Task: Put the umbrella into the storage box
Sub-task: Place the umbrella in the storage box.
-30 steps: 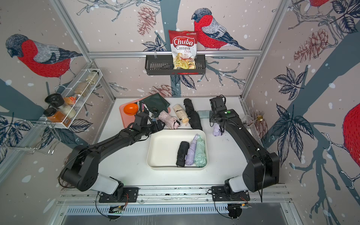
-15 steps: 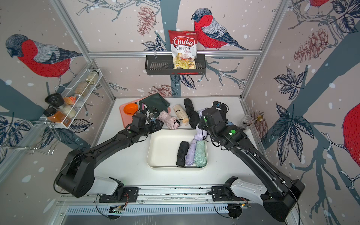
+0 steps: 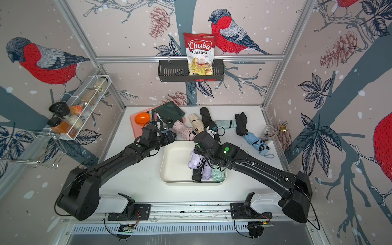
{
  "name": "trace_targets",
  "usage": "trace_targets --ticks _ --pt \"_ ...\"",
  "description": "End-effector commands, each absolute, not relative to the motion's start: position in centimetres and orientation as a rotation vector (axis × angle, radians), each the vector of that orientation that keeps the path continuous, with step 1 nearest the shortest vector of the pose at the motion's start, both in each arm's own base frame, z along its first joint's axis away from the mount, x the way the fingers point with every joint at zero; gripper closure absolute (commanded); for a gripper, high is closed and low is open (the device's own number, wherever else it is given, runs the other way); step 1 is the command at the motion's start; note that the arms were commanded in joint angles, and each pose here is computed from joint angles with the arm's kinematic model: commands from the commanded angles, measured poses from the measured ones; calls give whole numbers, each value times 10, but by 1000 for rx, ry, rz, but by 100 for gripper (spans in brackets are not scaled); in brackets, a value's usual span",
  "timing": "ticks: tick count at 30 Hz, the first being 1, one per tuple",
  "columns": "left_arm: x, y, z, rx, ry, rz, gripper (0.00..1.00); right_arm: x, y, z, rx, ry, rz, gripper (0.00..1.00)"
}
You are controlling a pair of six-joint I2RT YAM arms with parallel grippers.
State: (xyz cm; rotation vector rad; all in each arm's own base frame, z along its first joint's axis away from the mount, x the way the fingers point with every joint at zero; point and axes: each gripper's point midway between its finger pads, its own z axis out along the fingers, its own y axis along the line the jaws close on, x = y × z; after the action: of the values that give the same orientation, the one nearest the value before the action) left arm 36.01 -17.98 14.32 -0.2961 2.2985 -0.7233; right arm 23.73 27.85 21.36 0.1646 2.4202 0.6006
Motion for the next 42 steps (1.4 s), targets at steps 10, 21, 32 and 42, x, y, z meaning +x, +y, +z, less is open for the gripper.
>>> trace_targets --ticks 10,21,32,42 --pt "358 -178 141 -297 2288 -734 2 242 313 178 77 2521 584 95" --pt "359 -184 139 -279 2290 -761 1 257 339 129 -8 2623 485 91" --pt "358 -184 134 -283 2304 -756 1 253 346 82 -65 2723 413 72" --pt "356 -183 128 -286 2322 -749 1 251 338 49 -77 2781 336 45"
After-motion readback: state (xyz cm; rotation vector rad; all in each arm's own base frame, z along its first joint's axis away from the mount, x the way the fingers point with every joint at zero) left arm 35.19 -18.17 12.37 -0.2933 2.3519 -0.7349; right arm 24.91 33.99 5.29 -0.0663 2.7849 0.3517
